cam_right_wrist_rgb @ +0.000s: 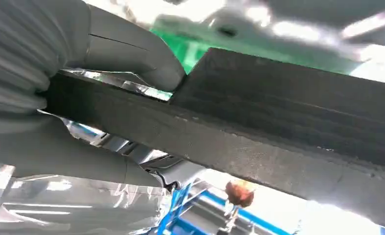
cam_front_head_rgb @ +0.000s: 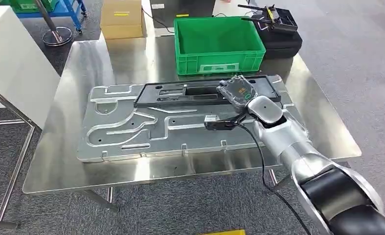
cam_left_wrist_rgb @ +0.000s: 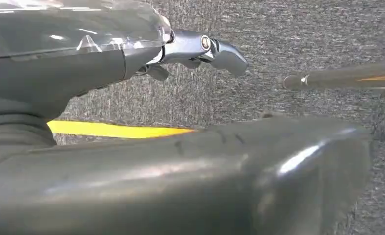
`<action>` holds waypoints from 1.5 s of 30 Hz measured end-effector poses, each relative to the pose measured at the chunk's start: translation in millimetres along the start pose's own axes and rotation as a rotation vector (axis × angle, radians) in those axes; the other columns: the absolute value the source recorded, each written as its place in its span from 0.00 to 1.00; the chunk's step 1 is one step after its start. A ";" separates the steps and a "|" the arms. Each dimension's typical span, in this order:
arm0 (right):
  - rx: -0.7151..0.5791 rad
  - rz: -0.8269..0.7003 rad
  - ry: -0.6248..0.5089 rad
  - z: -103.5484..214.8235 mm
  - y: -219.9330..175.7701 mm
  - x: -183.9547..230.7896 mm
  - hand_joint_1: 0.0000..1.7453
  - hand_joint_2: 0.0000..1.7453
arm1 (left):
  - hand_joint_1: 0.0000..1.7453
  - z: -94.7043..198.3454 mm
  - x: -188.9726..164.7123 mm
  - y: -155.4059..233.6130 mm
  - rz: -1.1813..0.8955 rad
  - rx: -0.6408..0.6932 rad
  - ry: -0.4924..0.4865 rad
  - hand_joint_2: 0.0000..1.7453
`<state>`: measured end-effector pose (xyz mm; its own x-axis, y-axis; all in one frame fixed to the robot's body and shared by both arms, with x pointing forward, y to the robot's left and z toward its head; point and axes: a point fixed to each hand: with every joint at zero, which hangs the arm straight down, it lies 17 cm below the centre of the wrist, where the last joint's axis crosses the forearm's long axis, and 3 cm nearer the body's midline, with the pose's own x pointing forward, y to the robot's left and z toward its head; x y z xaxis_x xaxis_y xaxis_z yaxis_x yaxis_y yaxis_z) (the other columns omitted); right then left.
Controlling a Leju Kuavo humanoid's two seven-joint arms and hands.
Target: Take the parts from the cabinet and place them on the table.
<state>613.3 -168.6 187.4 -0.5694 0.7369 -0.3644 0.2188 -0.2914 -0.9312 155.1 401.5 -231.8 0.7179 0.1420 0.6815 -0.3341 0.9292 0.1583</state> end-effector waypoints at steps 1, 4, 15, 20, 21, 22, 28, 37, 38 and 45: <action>-0.002 -0.020 -0.009 1.4 4.4 6.8 0.95 1.00 | 0.00 0.2 -0.2 -0.1 -0.004 -0.001 -0.001 0.00; -0.018 -0.072 -0.018 4.5 12.4 20.9 0.00 0.00 | 0.00 -0.2 1.3 -2.1 -0.016 -0.010 -0.006 0.00; -0.086 -0.293 -0.013 27.5 41.3 54.8 0.00 0.00 | 0.00 2.8 -5.4 -10.7 -0.073 -0.051 0.009 0.00; -0.220 -0.470 -0.014 36.8 27.6 60.9 0.00 0.00 | 0.00 2.9 -4.1 -11.9 -0.066 -0.057 0.003 0.00; -0.251 -0.505 -0.018 38.6 23.2 62.1 0.00 0.00 | 0.00 2.9 -3.6 -12.0 -0.063 -0.057 0.001 0.00; -0.288 -0.566 -0.005 40.5 17.9 62.1 0.00 0.00 | 0.00 3.3 -4.2 -11.9 -0.062 -0.058 0.002 0.00; -0.578 -0.883 0.053 69.6 -36.8 42.2 0.00 0.00 | 0.00 3.5 -1.4 -14.2 -0.048 -0.069 -0.010 0.00; -0.990 -0.942 0.034 173.4 -127.2 34.2 0.00 0.00 | 0.00 9.0 -9.5 -17.1 0.008 -0.057 0.003 0.00; -1.008 -0.932 0.069 189.9 -123.0 31.6 0.00 0.00 | 0.00 10.4 -12.7 -14.8 0.015 -0.047 0.008 0.00; -0.983 -0.908 0.365 292.0 -59.7 7.6 0.00 0.00 | 0.00 18.1 -26.9 -15.1 0.064 -0.004 0.036 0.00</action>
<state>364.5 -323.7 241.6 -0.6073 0.5954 0.5260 0.4363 0.8033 -0.4055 129.8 377.4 -239.6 0.7167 0.2130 0.6640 -0.3773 0.9193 0.1124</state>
